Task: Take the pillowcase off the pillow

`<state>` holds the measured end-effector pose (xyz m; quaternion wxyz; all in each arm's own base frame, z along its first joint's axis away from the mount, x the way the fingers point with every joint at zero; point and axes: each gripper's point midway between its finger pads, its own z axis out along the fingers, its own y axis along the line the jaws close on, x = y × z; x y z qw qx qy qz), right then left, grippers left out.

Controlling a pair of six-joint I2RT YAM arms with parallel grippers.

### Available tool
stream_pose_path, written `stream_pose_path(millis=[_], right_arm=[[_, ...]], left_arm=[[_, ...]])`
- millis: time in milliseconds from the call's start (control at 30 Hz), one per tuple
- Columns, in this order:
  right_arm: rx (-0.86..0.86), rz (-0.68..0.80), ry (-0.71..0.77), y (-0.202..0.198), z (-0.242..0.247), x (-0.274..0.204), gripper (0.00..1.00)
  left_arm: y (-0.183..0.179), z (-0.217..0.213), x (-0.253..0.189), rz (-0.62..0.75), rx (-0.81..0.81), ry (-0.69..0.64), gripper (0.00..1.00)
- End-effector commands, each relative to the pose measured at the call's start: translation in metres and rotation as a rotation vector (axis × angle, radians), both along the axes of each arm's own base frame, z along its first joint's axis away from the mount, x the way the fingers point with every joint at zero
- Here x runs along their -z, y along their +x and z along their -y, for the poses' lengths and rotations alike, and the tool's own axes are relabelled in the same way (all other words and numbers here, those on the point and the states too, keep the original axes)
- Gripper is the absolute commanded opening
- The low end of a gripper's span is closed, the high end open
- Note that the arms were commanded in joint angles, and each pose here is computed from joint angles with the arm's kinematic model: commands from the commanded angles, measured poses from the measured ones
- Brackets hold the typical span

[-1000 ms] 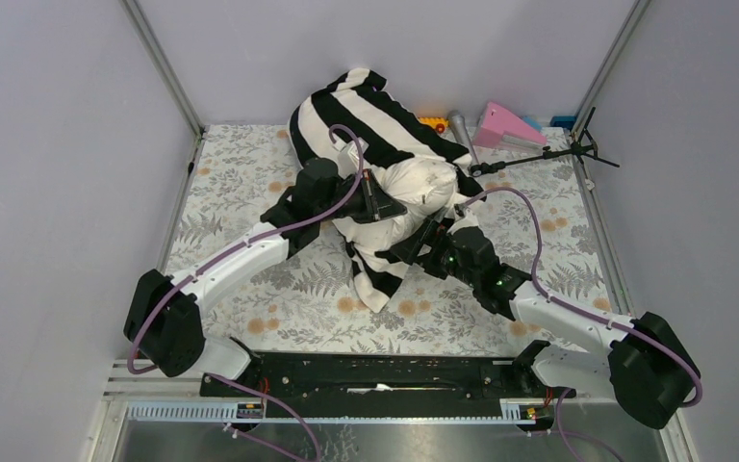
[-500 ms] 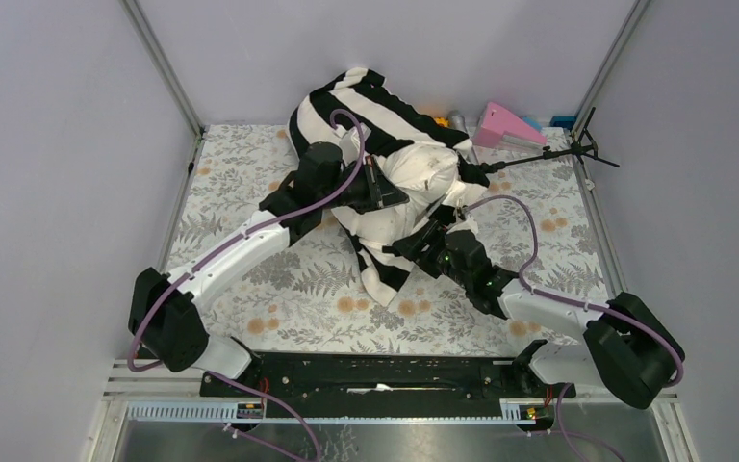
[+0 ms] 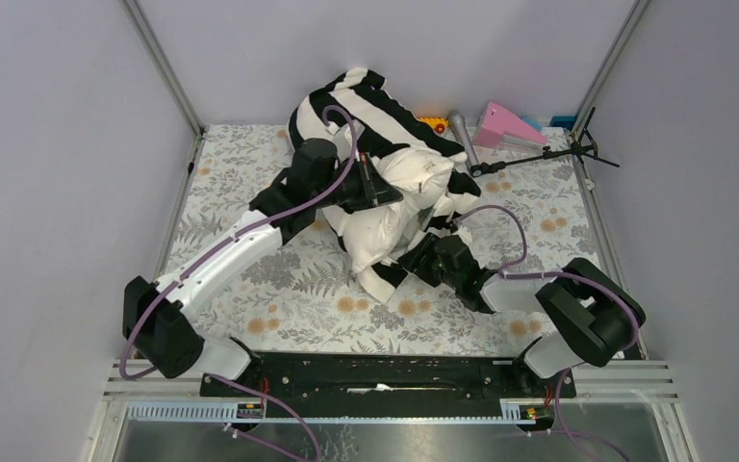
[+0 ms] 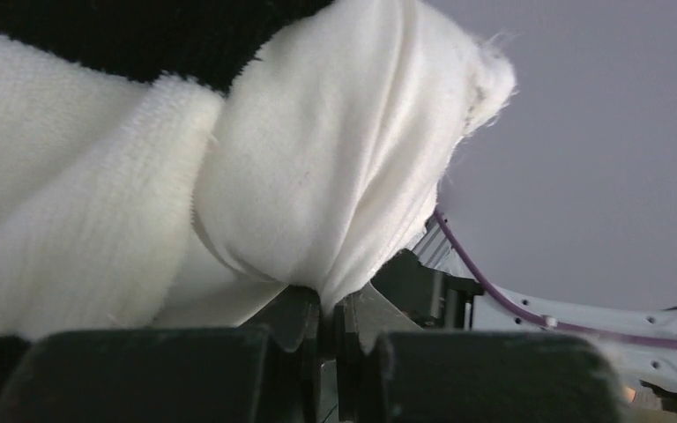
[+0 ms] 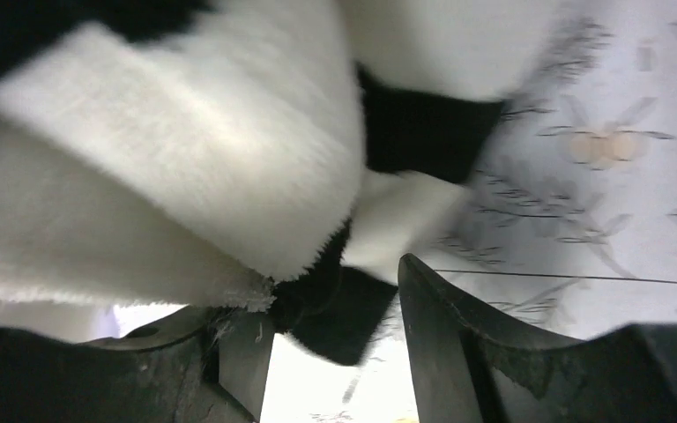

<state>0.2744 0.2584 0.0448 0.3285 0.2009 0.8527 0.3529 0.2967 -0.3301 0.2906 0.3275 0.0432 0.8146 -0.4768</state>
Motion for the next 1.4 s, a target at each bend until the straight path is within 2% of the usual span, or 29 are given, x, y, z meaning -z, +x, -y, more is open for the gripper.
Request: stream_pose_path(millis=[0, 200, 367, 467, 600, 767, 867, 1033, 1133, 1233, 1300, 1333, 1367], right_arm=[[0.006, -0.093, -0.109, -0.009, 0.025, 0.038, 0.57], [0.036, -0.087, -0.1, 0.007, 0.038, 0.034, 0.57], [0.026, -0.031, -0.106, 0.031, 0.039, 0.01, 0.58], [-0.006, 0.04, -0.131, 0.053, 0.036, -0.019, 0.59], [-0.176, 0.229, -0.096, 0.066, 0.016, -0.067, 0.72], [-0.288, 0.472, -0.049, 0.064, 0.005, -0.12, 0.75], [-0.37, 0.637, 0.002, 0.048, -0.002, -0.15, 0.77], [-0.48, 0.814, 0.059, 0.016, -0.006, -0.173, 0.92], [-0.509, 0.872, 0.064, 0.005, -0.005, -0.18, 0.96], [-0.442, 0.873, 0.011, 0.017, 0.003, -0.185, 0.95], [-0.386, 0.86, -0.027, 0.025, 0.011, -0.186, 0.9], [-0.333, 0.856, -0.042, 0.031, 0.017, -0.189, 0.82], [-0.283, 0.842, -0.051, 0.038, 0.022, -0.191, 0.64]], left_arm=[[-0.01, -0.019, -0.147, 0.353, -0.04, -0.254, 0.0], [-0.02, -0.023, -0.143, 0.335, -0.022, -0.27, 0.0], [-0.055, -0.018, -0.142, 0.3, 0.125, -0.338, 0.0], [-0.081, -0.019, -0.134, 0.287, 0.234, -0.317, 0.0], [-0.097, -0.038, -0.106, 0.286, 0.21, -0.257, 0.0], [-0.105, -0.05, -0.052, 0.215, 0.192, -0.147, 0.0], [-0.103, -0.058, -0.032, 0.199, 0.157, -0.085, 0.0], [-0.093, -0.074, -0.026, 0.237, 0.057, -0.01, 0.0], [-0.089, -0.081, -0.027, 0.266, 0.016, 0.005, 0.0], [-0.092, -0.079, -0.025, 0.282, 0.041, -0.007, 0.0], [-0.095, -0.076, -0.023, 0.284, 0.065, -0.017, 0.0], [-0.096, -0.075, -0.021, 0.282, 0.074, -0.022, 0.0], [-0.097, -0.074, -0.02, 0.285, 0.082, -0.028, 0.0]])
